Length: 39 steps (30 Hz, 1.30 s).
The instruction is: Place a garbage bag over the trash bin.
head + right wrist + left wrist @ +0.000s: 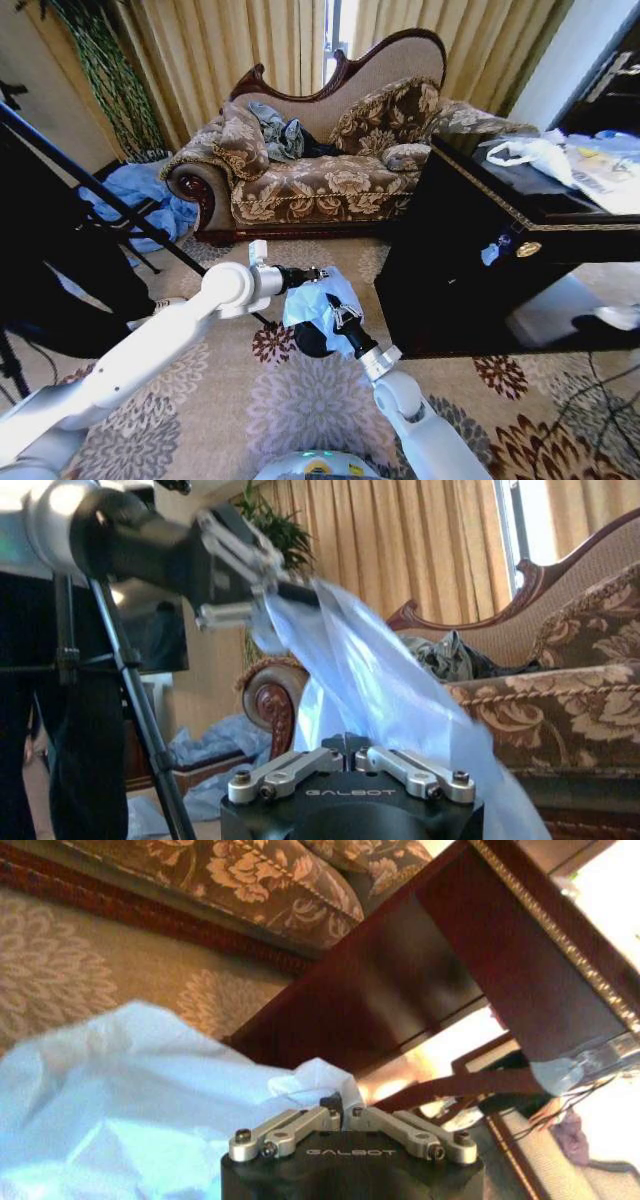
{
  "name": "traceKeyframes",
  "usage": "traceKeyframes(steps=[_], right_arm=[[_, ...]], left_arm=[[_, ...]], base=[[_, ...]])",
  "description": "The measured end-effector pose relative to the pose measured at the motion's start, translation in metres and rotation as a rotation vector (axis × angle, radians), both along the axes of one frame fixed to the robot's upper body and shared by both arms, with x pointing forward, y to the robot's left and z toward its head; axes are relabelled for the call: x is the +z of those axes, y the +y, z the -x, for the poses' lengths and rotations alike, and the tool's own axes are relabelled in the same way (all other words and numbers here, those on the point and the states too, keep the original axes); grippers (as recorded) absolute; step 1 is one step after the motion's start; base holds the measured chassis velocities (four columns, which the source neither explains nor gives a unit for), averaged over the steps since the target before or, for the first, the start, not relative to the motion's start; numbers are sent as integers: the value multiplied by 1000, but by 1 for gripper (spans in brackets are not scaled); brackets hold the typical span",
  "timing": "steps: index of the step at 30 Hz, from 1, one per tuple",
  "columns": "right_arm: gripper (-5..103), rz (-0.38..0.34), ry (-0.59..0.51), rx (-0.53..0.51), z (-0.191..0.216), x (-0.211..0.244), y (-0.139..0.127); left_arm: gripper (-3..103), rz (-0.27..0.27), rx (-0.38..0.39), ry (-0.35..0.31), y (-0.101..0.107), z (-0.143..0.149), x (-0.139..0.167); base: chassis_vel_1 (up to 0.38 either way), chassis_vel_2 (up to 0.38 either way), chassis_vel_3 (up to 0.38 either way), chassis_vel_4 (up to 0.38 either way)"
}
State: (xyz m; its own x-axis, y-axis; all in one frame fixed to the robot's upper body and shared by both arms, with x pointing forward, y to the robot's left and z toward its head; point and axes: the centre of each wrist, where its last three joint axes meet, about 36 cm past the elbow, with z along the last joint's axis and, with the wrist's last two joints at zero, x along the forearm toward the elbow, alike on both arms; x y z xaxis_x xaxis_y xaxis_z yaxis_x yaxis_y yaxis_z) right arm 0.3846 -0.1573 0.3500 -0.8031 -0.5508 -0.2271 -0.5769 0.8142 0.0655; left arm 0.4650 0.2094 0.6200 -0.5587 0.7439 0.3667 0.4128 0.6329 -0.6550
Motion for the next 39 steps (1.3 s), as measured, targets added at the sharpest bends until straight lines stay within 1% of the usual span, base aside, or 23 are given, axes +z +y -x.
traceKeyframes(steps=[1, 2, 3, 5, 7, 9, 10, 12, 15, 19, 24, 27, 30, 31, 33, 35, 36, 37, 39], right_arm=[[0, 3, -2, -4, -2, -2, 1], [0, 3, -2, -4, -2, -2, 1], [0, 5, -8, -9, -5, -5, 2], [0, -10, -16, -27, -12, -7, 7], [0, -22, -19, -39, -16, -6, 10], [0, -61, -37, -78, -24, 0, 20], [0, -61, -37, -78, -24, 0, 20], [0, -95, -52, -115, -29, 9, 27], [0, -112, -73, -130, -31, 19, 26], [0, -92, -88, -133, -32, 25, 13], [0, -72, -93, -114, -29, 25, 6], [0, -57, -94, -98, -24, 26, 1], [0, -36, -87, -69, -15, 26, -10], [-3, -28, -84, -59, -11, 27, -14], [-3, -25, -81, -55, -8, 28, -16], [7, -17, -78, -47, 0, 34, -24], [9, -15, -78, -46, 2, 37, -27], [9, -15, -78, -46, 2, 37, -27], [19, -10, -83, -47, 4, 47, -35]], left_arm=[[0, 14, 2, 7, 2, 2, 2], [0, 14, 2, 7, 2, 2, 2], [0, 31, 2, 15, 3, 4, 5], [0, 46, 9, 24, 6, 6, 7], [0, 51, 13, 30, 8, 6, 7], [0, 57, 25, 49, 10, 5, 4], [0, 57, 25, 49, 10, 5, 4], [0, 57, 36, 63, 12, 3, 1], [0, 56, 43, 70, 14, 1, -1], [0, 56, 56, 69, 18, -3, -2], [0, 56, 62, 66, 21, -7, -2], [0, 58, 71, 60, 23, -13, -1], [0, 68, 83, 45, 27, -23, 3], [0, 74, 89, 37, 28, -27, 6], [0, 78, 93, 33, 29, -30, 8], [0, 87, 105, 26, 32, -35, 9], [0, 87, 108, 25, 32, -36, 9], [0, 87, 108, 25, 32, -36, 9], [0, 85, 110, 25, 33, -36, 7]], base=[[0, 0, 0, 0], [0, 0, 0, 0], [0, 0, 0, 0], [0, 0, 0, 0], [0, 0, 0, 0], [0, 0, 0, 0], [0, 0, 0, 0], [0, 0, 0, 0], [0, 0, 0, 0], [0, 0, 0, 0], [0, 0, 0, 0], [0, 0, 0, 0], [0, 0, 0, 0], [0, 0, 0, 0], [0, 0, 0, 0], [0, 0, 0, 0], [0, 0, 0, 0], [0, 0, 0, 0], [0, 0, 0, 0]])
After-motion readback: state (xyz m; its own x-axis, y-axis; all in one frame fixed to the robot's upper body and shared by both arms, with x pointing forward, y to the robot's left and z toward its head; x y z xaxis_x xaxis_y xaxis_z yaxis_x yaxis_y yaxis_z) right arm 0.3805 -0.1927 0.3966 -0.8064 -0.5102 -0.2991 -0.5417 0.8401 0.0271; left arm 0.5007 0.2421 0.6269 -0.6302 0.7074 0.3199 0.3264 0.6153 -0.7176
